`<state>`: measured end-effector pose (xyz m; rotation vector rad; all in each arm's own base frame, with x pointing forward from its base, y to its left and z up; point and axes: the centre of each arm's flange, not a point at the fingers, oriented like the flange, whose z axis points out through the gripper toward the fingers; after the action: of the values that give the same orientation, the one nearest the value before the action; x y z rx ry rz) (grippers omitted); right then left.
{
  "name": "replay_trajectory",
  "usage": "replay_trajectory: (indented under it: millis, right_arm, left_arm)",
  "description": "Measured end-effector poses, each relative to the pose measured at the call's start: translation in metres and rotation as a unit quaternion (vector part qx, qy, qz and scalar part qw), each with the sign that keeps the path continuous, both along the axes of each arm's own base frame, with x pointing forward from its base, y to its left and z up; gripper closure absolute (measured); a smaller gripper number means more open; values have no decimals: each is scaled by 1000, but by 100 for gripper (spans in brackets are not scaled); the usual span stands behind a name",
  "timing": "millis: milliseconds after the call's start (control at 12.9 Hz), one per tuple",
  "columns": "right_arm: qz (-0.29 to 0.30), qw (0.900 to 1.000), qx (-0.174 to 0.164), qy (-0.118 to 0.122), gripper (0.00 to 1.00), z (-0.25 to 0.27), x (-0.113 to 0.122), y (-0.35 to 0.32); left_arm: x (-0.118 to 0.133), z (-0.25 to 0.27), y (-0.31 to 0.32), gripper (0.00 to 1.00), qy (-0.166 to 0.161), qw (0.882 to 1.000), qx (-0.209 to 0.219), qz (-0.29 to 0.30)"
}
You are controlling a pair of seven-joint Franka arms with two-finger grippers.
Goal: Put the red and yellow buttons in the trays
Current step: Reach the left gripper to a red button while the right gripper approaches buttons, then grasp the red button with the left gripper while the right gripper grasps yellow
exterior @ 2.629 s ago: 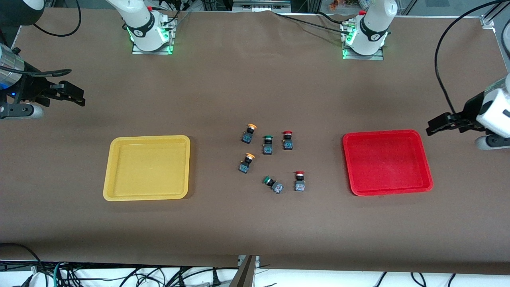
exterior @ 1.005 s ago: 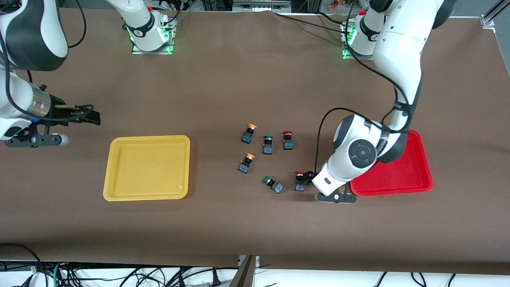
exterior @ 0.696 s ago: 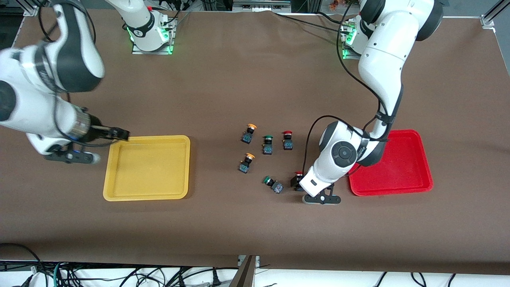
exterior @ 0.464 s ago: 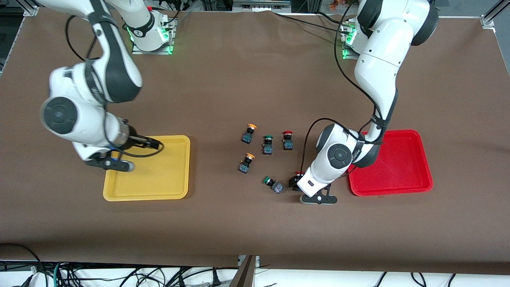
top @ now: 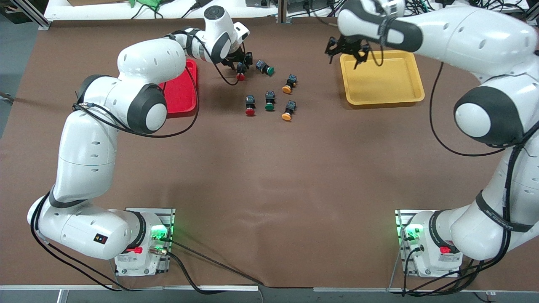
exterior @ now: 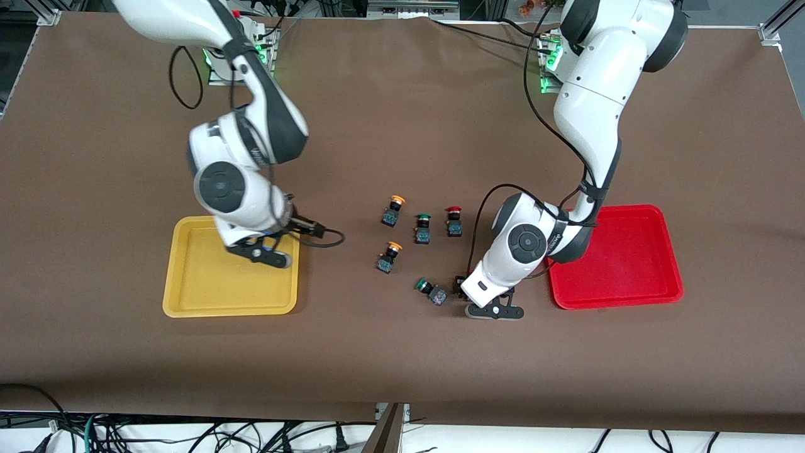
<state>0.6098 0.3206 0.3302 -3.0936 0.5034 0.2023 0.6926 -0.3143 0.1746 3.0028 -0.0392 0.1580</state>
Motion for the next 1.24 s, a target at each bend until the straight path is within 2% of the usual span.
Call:
replay_trajectory:
  millis: [155, 387, 619, 773, 1082, 1160, 1237]
  right_arm:
    - [-22, 1000, -3, -6, 0, -29, -16, 40]
    - [-58, 998, 0, -22, 0, -68, -34, 82]
    - [-83, 996, 10, -41, 0, -98, -53, 119]
    - [-87, 995, 15, -47, 0, -120, -69, 140]
    - [-86, 995, 17, -50, 0, -141, -84, 157]
    - [-86, 995, 18, -52, 0, -141, -84, 157]
    - [-85, 995, 20, -54, 5, -141, -84, 159]
  left_arm:
    - [1, 1, 0, 58, -1, 1000, 0, 0]
    - [1, 3, 4, 59, 12, 1000, 8, 1]
    - [6, 28, 18, 59, 46, 999, 26, 4]
    - [6, 60, 39, 59, 83, 996, 43, -6]
    - [0, 134, 110, 59, 163, 983, 65, -56]
    - [1, 153, 139, 59, 168, 982, 63, -64]
    - [-1, 168, 174, 59, 170, 981, 59, -74]
